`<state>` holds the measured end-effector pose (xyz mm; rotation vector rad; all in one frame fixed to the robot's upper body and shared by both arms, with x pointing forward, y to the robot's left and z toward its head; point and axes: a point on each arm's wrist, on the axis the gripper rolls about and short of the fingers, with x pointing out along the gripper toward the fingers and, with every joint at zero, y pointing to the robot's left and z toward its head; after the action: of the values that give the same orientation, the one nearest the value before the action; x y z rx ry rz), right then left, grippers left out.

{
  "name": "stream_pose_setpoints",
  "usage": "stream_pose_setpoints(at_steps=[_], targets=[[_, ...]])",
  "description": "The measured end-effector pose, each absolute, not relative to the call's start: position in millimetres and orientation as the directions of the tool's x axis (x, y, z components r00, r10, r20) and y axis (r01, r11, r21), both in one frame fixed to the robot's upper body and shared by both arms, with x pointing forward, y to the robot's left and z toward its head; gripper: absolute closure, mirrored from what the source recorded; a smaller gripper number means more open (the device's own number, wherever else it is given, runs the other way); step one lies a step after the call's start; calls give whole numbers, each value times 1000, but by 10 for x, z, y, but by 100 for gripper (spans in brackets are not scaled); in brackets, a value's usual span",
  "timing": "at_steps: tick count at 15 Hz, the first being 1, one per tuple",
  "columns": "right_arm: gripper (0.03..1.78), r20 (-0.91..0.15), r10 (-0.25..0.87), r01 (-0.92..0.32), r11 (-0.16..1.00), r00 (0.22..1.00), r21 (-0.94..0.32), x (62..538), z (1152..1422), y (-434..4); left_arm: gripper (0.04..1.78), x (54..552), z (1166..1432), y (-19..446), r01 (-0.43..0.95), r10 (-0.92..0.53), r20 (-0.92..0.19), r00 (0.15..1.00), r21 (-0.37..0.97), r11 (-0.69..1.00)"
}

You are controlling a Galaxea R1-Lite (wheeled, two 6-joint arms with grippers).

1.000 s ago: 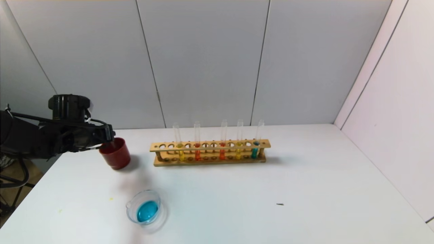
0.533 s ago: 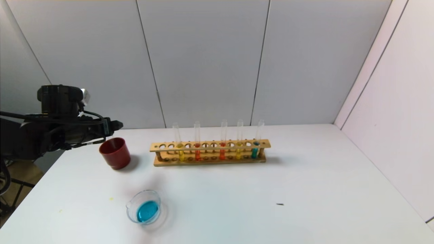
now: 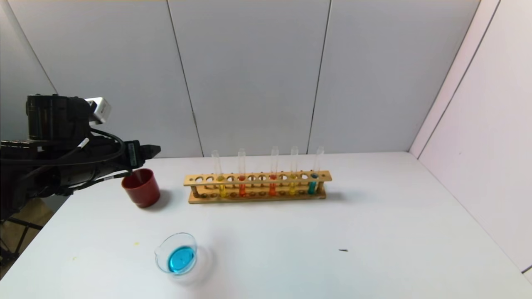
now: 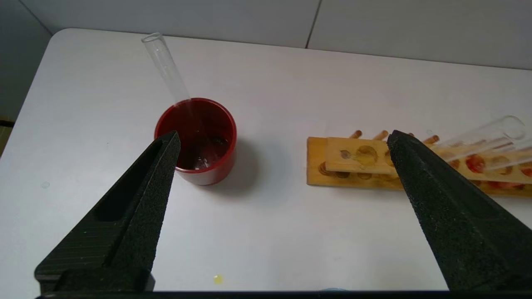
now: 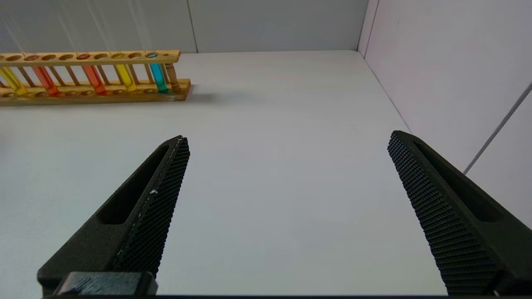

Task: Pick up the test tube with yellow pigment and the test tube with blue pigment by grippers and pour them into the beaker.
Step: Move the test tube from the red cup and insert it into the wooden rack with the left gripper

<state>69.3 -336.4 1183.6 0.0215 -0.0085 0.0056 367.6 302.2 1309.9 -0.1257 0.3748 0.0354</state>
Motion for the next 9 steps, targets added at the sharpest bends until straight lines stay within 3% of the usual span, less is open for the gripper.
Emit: stream_pose_setpoints(at_steps=[5, 9], targets=[[7, 9, 5, -5, 1000, 1000, 21, 693, 11836, -3364, 7, 3262, 13204, 2623, 55, -85, -338, 937, -96, 994], [7, 9, 5, -5, 1000, 1000, 21, 693, 11836, -3364, 7, 3063, 13101, 2296, 118, -132, -355, 926, -61, 991]])
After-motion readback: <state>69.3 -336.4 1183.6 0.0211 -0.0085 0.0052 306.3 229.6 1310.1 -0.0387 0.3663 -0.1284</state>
